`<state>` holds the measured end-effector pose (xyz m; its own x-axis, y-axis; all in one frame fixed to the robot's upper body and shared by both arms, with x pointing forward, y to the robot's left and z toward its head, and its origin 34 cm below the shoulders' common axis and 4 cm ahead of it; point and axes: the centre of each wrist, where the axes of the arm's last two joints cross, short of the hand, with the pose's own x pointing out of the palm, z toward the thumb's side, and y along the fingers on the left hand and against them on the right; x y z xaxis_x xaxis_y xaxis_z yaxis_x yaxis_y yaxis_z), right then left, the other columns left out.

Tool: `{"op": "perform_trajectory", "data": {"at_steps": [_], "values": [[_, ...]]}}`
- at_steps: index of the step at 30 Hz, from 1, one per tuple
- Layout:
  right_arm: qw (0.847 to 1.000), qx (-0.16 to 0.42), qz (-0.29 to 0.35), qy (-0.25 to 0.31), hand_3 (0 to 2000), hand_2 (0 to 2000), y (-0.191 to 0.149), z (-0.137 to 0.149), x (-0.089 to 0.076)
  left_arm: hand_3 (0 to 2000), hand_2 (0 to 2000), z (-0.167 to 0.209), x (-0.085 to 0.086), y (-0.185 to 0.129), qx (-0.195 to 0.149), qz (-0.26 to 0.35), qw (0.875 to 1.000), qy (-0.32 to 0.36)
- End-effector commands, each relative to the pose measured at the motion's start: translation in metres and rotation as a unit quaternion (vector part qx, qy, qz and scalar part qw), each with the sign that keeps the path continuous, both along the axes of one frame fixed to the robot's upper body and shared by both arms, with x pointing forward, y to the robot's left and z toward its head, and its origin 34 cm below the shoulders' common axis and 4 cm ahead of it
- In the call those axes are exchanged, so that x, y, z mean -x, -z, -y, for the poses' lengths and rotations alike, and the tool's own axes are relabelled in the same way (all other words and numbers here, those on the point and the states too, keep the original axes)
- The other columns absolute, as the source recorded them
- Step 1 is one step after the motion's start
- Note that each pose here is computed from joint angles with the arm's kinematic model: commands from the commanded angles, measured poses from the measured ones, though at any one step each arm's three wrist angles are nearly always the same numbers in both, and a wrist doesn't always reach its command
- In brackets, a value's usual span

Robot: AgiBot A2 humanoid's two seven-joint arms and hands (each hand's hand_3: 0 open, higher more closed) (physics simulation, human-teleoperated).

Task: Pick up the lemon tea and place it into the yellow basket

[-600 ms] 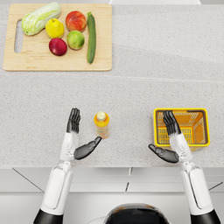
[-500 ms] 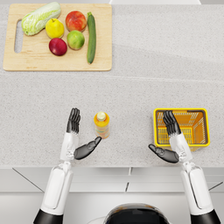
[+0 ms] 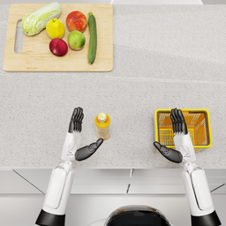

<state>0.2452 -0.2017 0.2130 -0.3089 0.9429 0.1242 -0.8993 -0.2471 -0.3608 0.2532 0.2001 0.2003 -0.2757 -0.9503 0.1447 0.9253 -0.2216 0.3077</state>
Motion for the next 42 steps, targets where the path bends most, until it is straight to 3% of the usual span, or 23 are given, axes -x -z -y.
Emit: {"op": "perform_trajectory", "data": {"at_steps": [1,5,10,17,31,32,33,37,38,40,42], "values": [[0.998,0.002,0.052,0.039,0,0,-0.024,0.013,-0.003,0,0,-0.001,-0.021,0.002,-0.008,-0.003,1.0,-0.021],[0.988,0.048,0.117,0.094,0,0,-0.046,0.021,0.004,0,0,0.012,-0.034,0.025,-0.09,-0.026,0.995,-0.026],[0.985,0.064,0.113,0.117,0,0,-0.042,0.026,0.003,0,0,0.025,-0.049,0.06,-0.132,-0.085,0.988,-0.019],[0.987,0.064,0.1,0.107,0,0,-0.035,0.019,0.0,0,0,0.034,-0.075,0.109,-0.153,-0.19,0.969,-0.022],[0.991,0.056,0.079,0.093,0,0,-0.024,0.009,-0.004,0,0,0.05,-0.097,0.128,-0.15,-0.255,0.955,-0.023],[0.991,0.055,0.079,0.094,0,0,-0.024,0.009,-0.004,327,1361,0.049,-0.098,0.129,-0.147,-0.259,0.954,-0.026],[0.991,0.054,0.079,0.094,0,0,-0.024,0.009,-0.004,653,2000,0.048,-0.099,0.129,-0.142,-0.26,0.955,-0.02],[0.991,0.05,0.079,0.094,0,0,-0.024,0.008,-0.004,1960,2000,0.051,-0.095,0.13,-0.149,-0.252,0.956,0.011],[0.992,0.049,0.079,0.091,0,0,-0.024,0.006,-0.004,2000,2000,0.052,-0.095,0.132,-0.151,-0.257,0.955,0.005],[0.992,0.048,0.079,0.089,0,0,-0.024,0.005,-0.003,2000,2000,0.06,-0.086,0.119,-0.154,-0.217,0.964,0.019],[0.99,0.04,0.102,0.083,0,0,-0.036,0.0,-0.004,2000,2000,0.07,-0.08,0.076,-0.132,-0.13,0.982,0.035]]}}
